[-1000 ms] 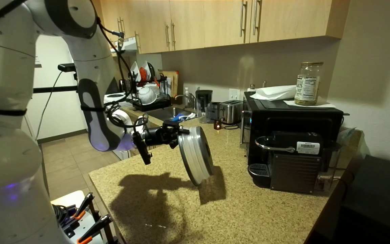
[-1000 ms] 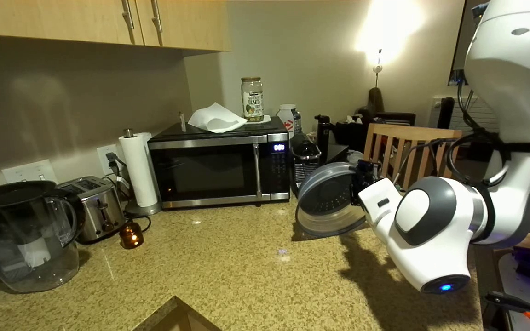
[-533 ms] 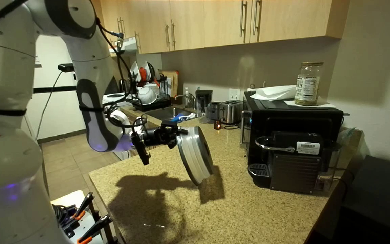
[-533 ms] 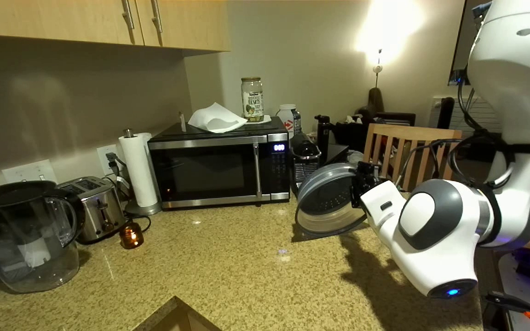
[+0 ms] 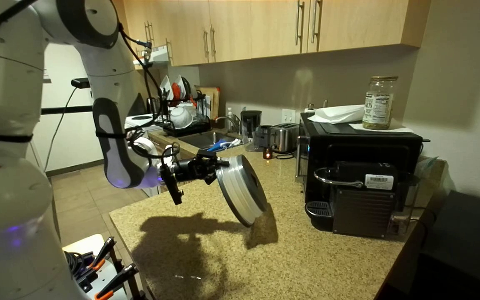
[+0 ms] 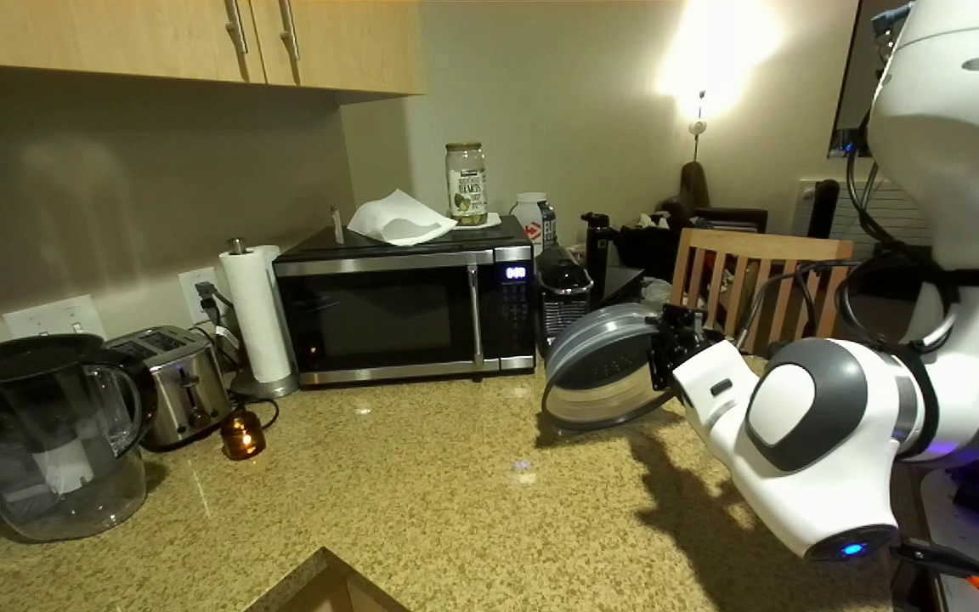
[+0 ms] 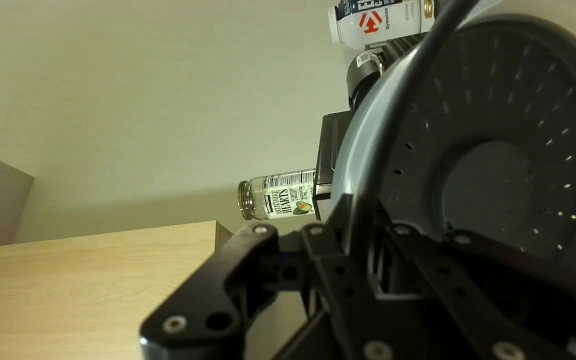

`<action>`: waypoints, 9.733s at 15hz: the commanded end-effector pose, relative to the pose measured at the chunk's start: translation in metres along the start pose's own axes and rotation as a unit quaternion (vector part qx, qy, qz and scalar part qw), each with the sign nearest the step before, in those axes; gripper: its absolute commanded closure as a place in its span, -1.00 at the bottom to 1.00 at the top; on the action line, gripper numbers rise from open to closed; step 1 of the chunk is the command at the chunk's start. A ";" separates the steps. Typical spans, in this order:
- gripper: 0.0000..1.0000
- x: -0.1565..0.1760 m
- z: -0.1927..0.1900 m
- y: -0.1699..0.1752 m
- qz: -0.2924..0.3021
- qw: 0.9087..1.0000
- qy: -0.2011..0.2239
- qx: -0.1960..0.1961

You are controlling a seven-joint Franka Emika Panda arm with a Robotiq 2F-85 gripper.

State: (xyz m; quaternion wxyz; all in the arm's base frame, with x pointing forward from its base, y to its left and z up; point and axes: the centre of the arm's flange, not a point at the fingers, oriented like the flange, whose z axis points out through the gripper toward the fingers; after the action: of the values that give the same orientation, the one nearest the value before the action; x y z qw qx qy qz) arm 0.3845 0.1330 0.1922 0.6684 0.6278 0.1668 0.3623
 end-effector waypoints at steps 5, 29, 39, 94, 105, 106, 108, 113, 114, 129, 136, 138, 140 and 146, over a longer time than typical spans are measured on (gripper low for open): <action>0.86 0.000 0.000 -0.001 -0.001 1.000 0.000 0.001; -1.00 0.049 -0.042 0.069 0.030 0.963 -0.054 0.262; -1.00 0.083 0.005 0.116 0.072 0.981 -0.052 0.170; -1.00 0.103 0.088 0.011 -0.015 0.689 -0.370 0.623; -1.00 0.113 0.093 0.006 -0.035 0.734 -0.360 0.574; -1.00 0.114 0.094 0.008 -0.038 0.733 -0.364 0.574; -1.00 0.119 0.098 0.013 -0.040 0.732 -0.375 0.567; -1.00 0.130 0.117 0.032 -0.036 0.737 -0.399 0.544; -1.00 0.132 0.121 0.036 -0.033 0.738 -0.401 0.542; -1.00 0.107 0.212 0.055 0.042 0.717 -0.501 0.483; -1.00 0.097 0.219 0.050 0.083 0.668 -0.540 0.505; -1.00 0.098 0.216 0.046 0.091 0.654 -0.548 0.513; -1.00 0.096 0.217 0.041 0.098 0.641 -0.558 0.518; -1.00 0.076 0.245 0.048 0.151 0.612 -0.566 0.532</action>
State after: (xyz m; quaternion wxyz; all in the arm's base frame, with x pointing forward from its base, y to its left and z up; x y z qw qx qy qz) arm 0.5872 0.0231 0.2876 0.1484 0.9670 -0.1554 -0.1370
